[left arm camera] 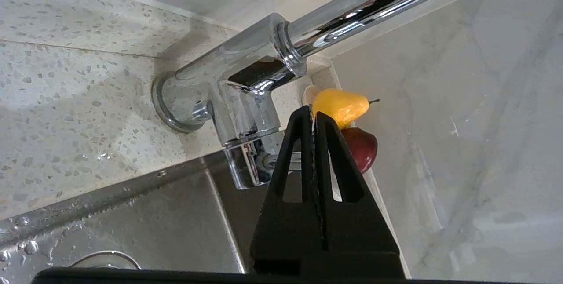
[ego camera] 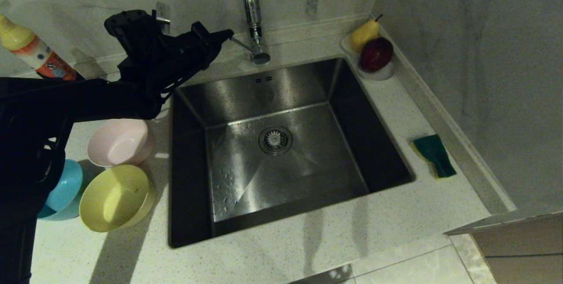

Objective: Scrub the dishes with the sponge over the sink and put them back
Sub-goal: Turn on the faucet

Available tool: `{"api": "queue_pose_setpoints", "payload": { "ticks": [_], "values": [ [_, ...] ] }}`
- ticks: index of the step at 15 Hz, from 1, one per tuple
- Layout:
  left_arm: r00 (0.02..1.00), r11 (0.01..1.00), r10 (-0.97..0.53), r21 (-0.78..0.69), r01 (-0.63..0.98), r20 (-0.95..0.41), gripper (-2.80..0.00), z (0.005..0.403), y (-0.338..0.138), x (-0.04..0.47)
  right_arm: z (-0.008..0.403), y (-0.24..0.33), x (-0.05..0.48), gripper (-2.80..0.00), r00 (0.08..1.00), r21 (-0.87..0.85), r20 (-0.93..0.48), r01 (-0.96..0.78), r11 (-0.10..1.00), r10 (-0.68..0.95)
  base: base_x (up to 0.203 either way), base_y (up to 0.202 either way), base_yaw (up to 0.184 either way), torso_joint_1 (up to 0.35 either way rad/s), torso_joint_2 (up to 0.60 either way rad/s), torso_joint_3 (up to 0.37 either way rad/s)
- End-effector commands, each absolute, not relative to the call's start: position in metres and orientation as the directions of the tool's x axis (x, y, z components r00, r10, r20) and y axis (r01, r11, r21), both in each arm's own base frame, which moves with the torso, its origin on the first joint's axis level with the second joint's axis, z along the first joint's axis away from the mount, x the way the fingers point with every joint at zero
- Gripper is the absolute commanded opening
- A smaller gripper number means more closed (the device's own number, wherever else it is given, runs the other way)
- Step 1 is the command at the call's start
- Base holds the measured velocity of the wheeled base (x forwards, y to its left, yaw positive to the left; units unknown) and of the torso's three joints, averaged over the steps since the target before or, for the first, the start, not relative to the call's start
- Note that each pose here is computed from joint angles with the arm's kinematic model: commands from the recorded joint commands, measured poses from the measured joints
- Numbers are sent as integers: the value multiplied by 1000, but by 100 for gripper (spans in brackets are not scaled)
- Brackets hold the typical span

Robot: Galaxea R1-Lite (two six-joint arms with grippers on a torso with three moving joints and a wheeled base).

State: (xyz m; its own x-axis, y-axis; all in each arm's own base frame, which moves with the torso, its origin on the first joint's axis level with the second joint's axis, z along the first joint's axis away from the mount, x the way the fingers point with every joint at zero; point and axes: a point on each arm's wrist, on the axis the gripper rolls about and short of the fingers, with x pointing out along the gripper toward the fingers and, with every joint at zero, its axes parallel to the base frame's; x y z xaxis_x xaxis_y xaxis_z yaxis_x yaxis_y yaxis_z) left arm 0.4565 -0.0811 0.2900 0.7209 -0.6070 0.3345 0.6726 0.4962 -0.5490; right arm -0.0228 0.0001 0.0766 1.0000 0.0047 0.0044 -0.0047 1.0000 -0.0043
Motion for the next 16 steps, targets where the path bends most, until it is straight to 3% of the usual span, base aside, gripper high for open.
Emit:
{"api": "queue_pose_setpoints", "payload": {
  "ticks": [1,16],
  "values": [
    [716,491,-612,-548,677,336,-280,290,-82,456,76,0,-23,-280,1000,-5,4,-5,1000,5,0,0,0,0,0,0],
    [714,492,-632,-556,670,303,-280,286,-97,434,76,0,-23,-280,1000,-5,5,-5,1000,5,0,0,0,0,0,0]
  ]
}}
